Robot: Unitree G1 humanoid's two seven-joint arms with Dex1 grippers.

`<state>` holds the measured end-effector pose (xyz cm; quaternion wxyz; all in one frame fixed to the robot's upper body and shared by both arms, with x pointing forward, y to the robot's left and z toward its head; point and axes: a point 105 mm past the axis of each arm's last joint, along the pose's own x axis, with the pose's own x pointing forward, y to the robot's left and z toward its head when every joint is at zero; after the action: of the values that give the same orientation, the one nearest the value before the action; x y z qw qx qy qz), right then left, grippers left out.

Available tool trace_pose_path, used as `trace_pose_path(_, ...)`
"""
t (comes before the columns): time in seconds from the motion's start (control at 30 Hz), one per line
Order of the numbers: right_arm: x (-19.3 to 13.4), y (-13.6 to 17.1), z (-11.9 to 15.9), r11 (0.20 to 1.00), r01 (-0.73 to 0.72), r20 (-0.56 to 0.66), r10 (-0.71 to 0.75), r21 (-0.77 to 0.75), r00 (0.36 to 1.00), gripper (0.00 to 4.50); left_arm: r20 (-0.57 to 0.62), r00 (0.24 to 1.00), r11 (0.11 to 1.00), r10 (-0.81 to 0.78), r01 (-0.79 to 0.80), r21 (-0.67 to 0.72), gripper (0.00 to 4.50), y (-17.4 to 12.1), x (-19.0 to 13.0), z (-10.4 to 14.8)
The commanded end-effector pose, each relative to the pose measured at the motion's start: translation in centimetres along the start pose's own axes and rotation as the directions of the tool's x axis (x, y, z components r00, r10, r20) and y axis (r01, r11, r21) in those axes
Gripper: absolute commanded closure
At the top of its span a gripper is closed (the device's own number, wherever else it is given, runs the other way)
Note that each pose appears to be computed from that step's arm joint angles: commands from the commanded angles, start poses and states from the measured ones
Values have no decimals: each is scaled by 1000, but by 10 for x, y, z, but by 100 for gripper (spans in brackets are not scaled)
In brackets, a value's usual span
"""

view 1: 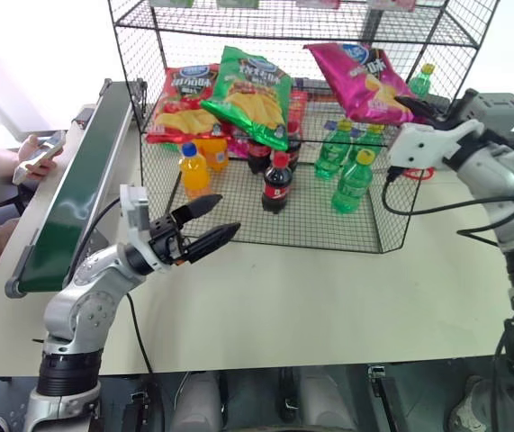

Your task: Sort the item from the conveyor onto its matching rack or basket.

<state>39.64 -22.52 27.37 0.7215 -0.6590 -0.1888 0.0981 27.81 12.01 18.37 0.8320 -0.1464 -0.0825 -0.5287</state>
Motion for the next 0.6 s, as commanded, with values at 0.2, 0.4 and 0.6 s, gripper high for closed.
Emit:
trace_pose_path(0.2, 22, -15, 0, 998, 55, -36, -54, 36, 998, 416, 17, 1000, 998, -19, 18, 62, 0, -9, 2, 7)
trace_pose_path(0.4, 22, -13, 6, 990, 19, 1, -19, 142, 1000, 181, 23, 1000, 999, -1, -1, 52, 0, -10, -1, 4)
trace_pose_path(0.6, 18, -35, 22, 908, -11, 104, -36, 418, 994, 31, 24, 1000, 999, 4, -5, 51, 0, -9, -1, 2)
